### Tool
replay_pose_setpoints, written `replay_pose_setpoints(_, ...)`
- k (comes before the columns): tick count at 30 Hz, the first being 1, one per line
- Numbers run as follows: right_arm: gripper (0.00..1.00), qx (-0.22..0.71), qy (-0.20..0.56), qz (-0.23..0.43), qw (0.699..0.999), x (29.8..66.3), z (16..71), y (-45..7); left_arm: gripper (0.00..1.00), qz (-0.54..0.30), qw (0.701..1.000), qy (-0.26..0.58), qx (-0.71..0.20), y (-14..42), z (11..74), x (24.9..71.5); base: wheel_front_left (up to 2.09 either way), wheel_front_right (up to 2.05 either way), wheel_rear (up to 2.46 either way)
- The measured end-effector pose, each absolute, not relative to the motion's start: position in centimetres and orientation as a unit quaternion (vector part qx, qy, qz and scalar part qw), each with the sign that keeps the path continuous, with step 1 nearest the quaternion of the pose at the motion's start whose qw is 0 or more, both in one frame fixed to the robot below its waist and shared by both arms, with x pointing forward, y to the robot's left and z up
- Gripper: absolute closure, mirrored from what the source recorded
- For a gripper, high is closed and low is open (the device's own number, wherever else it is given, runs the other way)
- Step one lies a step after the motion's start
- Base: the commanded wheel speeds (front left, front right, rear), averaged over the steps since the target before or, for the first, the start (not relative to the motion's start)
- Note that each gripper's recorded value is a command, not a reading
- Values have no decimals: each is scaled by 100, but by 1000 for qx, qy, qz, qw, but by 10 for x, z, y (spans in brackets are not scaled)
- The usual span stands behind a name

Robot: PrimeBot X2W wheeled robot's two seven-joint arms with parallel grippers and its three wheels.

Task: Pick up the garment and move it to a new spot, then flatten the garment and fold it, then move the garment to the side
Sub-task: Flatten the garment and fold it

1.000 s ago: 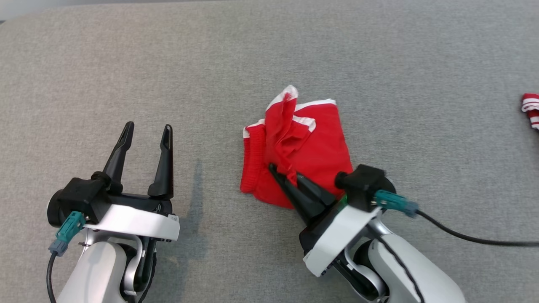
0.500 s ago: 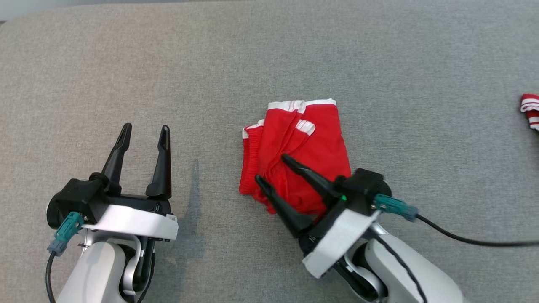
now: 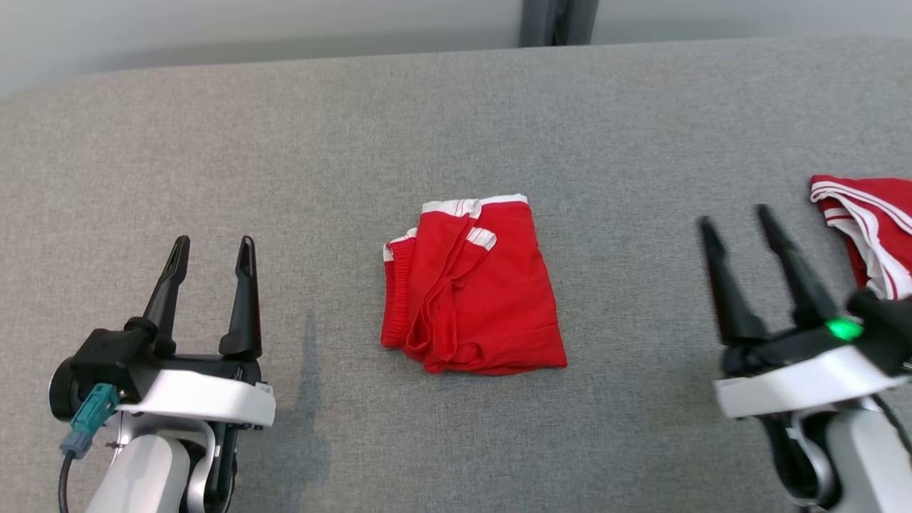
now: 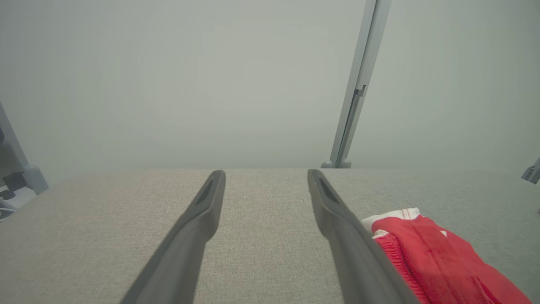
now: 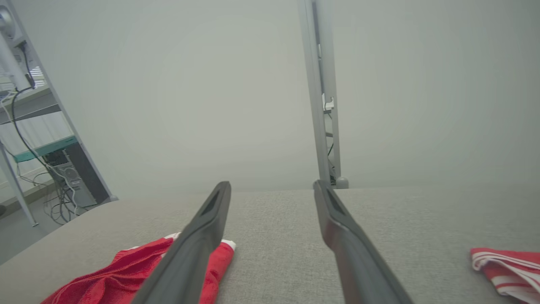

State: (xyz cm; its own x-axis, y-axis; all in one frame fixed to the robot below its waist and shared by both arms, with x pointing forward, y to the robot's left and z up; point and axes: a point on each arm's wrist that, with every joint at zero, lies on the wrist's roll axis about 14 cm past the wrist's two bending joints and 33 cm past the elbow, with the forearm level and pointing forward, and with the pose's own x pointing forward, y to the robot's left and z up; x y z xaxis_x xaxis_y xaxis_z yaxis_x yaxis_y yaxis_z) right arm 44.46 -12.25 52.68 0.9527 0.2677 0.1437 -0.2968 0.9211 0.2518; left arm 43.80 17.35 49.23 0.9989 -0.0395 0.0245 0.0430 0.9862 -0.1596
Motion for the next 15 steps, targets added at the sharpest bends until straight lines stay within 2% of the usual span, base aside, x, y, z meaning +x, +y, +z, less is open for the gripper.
replay_pose_setpoints(8, 0, 94, -46, 42, 994, 422, 523, -192, 0, -22, 997, -12, -70, 175, 500, 423, 0, 0, 0)
replay_pose_setpoints(15, 0, 93, -46, 35, 994, 415, 529, -194, 0, -19, 998, -6, -67, 175, 501, 414, 0, 0, 0)
